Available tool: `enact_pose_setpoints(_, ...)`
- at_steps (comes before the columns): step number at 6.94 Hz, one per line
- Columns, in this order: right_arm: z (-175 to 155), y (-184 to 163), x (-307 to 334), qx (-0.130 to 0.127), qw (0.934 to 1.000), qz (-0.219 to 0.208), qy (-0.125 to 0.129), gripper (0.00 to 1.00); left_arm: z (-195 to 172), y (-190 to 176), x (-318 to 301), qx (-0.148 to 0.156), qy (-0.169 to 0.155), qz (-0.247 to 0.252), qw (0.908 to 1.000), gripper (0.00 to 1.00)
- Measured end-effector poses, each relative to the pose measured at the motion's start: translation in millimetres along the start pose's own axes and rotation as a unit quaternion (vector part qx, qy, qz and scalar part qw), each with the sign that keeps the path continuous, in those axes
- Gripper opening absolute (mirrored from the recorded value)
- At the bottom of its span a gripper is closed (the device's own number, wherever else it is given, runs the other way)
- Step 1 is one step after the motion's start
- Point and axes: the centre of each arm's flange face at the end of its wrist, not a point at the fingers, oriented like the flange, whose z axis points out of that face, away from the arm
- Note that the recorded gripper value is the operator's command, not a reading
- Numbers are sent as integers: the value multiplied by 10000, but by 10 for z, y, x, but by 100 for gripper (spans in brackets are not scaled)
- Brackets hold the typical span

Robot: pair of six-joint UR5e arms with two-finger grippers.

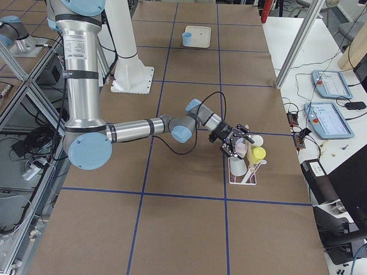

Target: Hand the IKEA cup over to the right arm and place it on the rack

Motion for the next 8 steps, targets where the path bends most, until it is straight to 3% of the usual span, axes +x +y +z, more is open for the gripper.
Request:
enact_pose_setpoints(1,-203,84,203,388,9980,438,230,99,12,2,-12,48,-25,-177,9998,100)
enact_pose_setpoints(2,-395,142,342,848,9894,1115,378,100,43,10,-35,137,-64,-416,9990,100)
enact_pose_setpoints(3,-567,175,439,1334,9713,1925,419,100,81,14,-42,215,-122,-655,9975,100)
enact_pose_setpoints(4,-736,205,512,1814,9413,2825,358,100,148,20,-6,212,-143,-837,9962,100)
enact_pose_setpoints(5,-905,231,569,2282,8987,3739,191,100,269,25,88,185,-164,-1011,9946,100)
enact_pose_setpoints(6,-1126,274,658,2821,8381,4668,-77,100,455,30,246,186,-192,-1217,9922,100)
enact_pose_setpoints(8,-1592,424,821,3626,7055,6047,-713,100,920,122,609,87,-257,-1624,9864,100)
